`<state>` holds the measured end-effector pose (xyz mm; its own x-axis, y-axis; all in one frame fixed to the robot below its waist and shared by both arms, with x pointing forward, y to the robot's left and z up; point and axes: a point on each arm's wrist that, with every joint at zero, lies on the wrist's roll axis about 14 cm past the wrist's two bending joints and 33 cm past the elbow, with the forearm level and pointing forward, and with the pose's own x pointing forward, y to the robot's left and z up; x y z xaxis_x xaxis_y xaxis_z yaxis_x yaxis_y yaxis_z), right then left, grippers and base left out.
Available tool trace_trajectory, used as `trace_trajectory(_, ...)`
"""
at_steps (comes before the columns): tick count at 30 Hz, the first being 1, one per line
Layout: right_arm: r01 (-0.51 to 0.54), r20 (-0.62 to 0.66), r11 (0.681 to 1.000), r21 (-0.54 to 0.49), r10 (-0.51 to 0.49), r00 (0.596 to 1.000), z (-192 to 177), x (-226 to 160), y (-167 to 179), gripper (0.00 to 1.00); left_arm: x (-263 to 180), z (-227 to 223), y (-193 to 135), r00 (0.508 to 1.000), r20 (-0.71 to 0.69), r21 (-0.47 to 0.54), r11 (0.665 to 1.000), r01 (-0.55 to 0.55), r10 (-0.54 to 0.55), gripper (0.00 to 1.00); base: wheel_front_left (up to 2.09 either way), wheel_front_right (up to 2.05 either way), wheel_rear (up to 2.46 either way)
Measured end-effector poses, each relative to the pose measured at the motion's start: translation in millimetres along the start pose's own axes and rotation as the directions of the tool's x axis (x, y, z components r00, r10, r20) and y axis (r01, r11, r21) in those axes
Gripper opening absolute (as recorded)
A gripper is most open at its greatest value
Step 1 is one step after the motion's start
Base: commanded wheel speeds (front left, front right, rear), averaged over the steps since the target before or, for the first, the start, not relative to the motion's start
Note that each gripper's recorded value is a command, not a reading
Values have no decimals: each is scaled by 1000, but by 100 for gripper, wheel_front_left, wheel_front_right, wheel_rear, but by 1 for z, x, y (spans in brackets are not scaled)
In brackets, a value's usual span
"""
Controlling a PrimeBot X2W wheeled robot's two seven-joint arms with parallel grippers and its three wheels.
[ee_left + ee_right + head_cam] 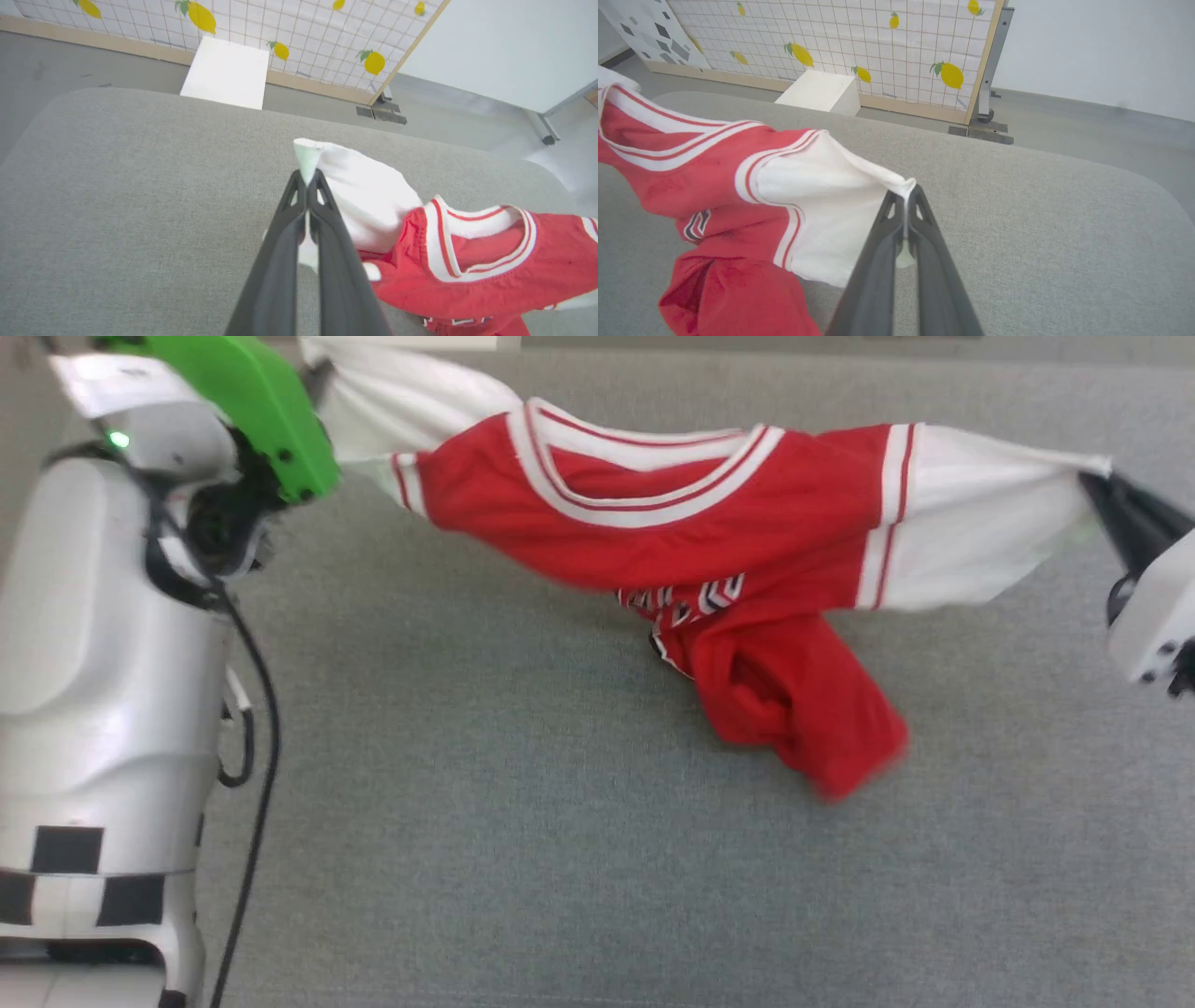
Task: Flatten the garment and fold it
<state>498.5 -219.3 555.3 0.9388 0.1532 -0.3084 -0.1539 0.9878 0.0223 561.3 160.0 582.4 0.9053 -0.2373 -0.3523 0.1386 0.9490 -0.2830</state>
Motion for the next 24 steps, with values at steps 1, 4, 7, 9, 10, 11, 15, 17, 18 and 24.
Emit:
trace_trajectory(1, -5, 31, 1000, 2, 5, 1000, 12, -3, 1, 0, -6, 11, -1, 999, 33, -2, 1000, -3, 3, 0, 0, 0, 0)
trace_trajectory(4, -10, 176, 1000, -21, 14, 984, 67, -23, 1, 0, -38, 59, -3, 981, 191, 10, 1000, -21, 19, 0, 0, 0, 0)
trace_trajectory(7, 5, 263, 999, -49, 8, 965, 102, -40, -2, 0, -61, 86, -7, 960, 278, 23, 999, -30, 23, 0, 0, 0, 0)
trace_trajectory(9, 14, 325, 998, -54, 4, 946, 126, -55, -3, 0, -79, 106, -10, 940, 340, 35, 998, -42, 28, 0, 0, 0, 0)
trace_trajectory(10, 21, 348, 998, -62, 2, 938, 135, -61, -4, 0, -89, 116, -12, 925, 379, 38, 998, -48, 30, 0, 0, 0, 0)
trace_trajectory(11, 30, 392, 997, -64, -2, 920, 151, -74, -5, 0, -106, 133, -11, 901, 431, 43, 997, -66, 41, 0, 0, 0, 0)
trace_trajectory(15, 34, 432, 998, -58, -5, 902, 167, -90, -6, 0, -129, 151, -13, 868, 493, 40, 996, -77, 47, 0, 0, 0, 0)
trace_trajectory(17, 36, 443, 998, -57, -7, 896, 172, -95, -6, 0, -136, 155, -15, 860, 508, 40, 996, -77, 46, 0, 0, 0, 0)
trace_trajectory(18, 36, 446, 998, -54, -8, 895, 173, -95, -7, 0, -138, 156, -15, 858, 511, 38, 996, -79, 48, 0, 0, 0, 0)
trace_trajectory(24, 24, 427, 999, -35, -7, 904, 180, -79, -7, 0, -122, 148, -5, 876, 476, 57, 991, -120, 79, 0, 0, 0, 0)
